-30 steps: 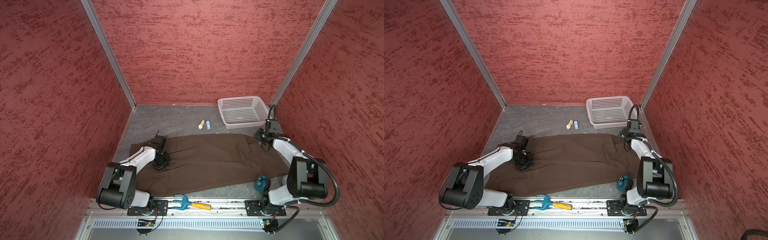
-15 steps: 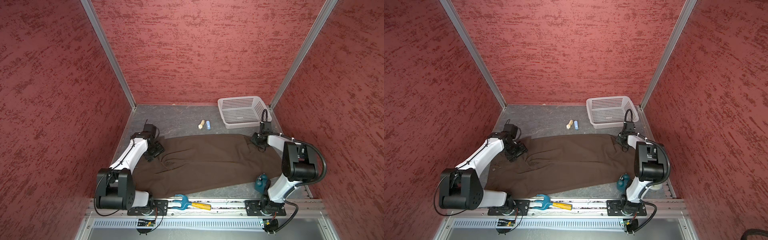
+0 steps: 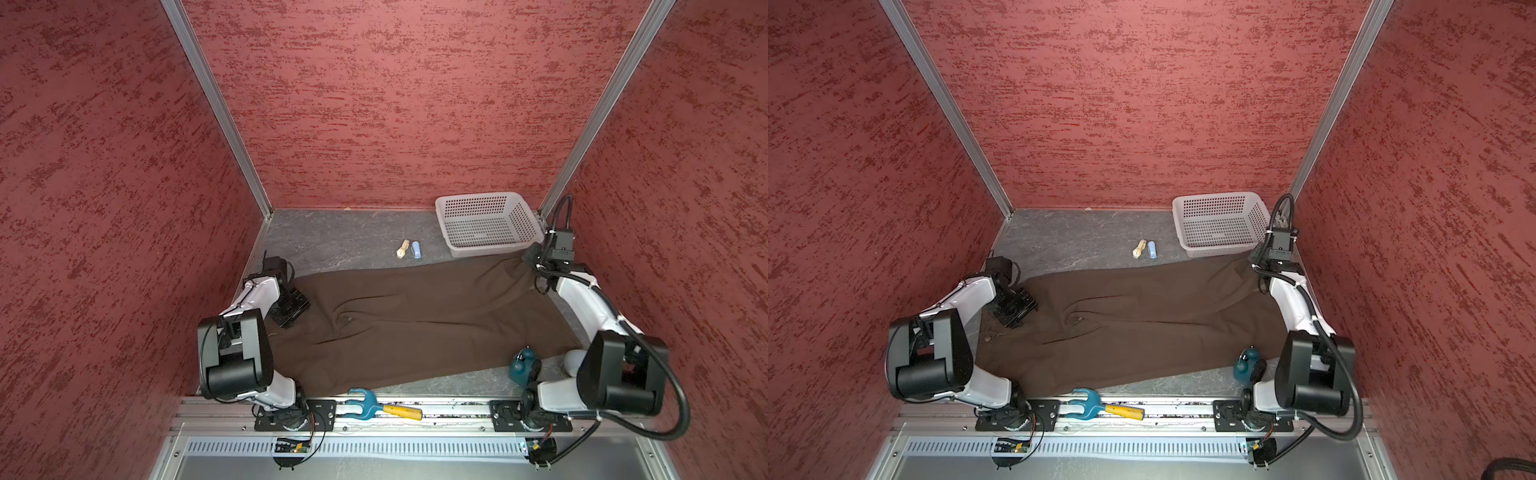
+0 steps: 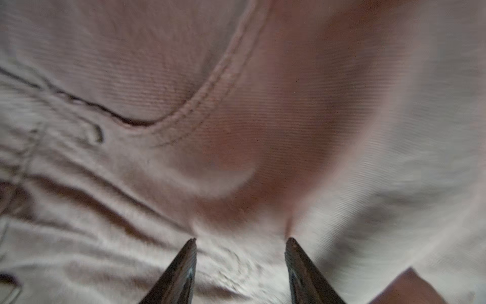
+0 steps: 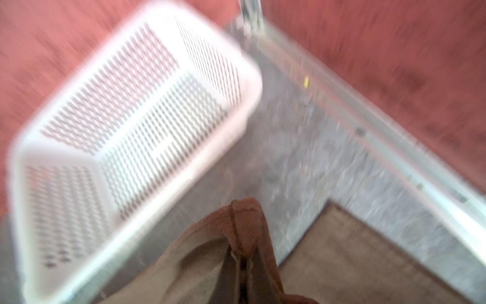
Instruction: Fold and stack the trousers
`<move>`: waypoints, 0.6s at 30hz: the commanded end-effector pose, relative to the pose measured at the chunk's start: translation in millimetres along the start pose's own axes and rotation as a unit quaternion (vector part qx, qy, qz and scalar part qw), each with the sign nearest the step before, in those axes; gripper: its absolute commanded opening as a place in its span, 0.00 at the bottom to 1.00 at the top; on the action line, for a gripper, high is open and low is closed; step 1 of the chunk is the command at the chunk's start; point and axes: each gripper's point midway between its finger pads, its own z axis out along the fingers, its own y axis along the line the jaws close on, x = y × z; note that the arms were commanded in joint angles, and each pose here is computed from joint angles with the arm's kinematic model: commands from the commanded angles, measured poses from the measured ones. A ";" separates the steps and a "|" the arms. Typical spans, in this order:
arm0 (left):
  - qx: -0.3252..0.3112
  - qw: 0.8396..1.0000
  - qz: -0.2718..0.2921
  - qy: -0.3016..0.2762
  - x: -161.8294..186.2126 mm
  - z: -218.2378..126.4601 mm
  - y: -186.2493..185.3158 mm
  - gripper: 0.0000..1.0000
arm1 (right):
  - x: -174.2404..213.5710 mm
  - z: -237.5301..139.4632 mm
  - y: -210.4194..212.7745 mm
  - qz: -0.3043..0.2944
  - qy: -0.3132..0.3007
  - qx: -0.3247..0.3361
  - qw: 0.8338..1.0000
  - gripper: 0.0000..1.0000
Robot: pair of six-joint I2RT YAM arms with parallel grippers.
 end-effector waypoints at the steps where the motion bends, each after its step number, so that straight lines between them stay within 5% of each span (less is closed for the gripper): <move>1: 0.020 1.000 0.000 0.001 -7.1 8.0 -5.3 0.55 | -26.6 -13.0 -12.6 0.006 -0.047 0.040 0.998 0.05; 5: 0.030 1.000 -0.003 -0.004 -6.6 10.4 -7.0 0.55 | -16.0 9.1 -22.8 -0.012 -0.029 0.072 0.997 0.20; 9: 0.034 0.999 -0.001 -0.002 -4.3 6.5 -7.9 0.56 | 28.0 54.0 -48.5 0.010 0.069 0.105 0.992 0.70; 10: 0.035 0.999 -0.001 -0.006 -4.7 5.2 -7.9 0.57 | 39.6 59.9 -48.8 0.027 0.095 0.090 0.991 0.74; 14: 0.040 0.999 -0.002 -0.006 -2.5 1.9 -9.1 0.57 | 64.7 61.0 -40.3 0.082 0.123 0.029 0.989 0.77; 18: 0.037 0.999 0.004 -0.009 -3.1 1.4 -11.9 0.58 | 74.7 55.3 -53.7 0.065 0.131 0.053 0.988 0.72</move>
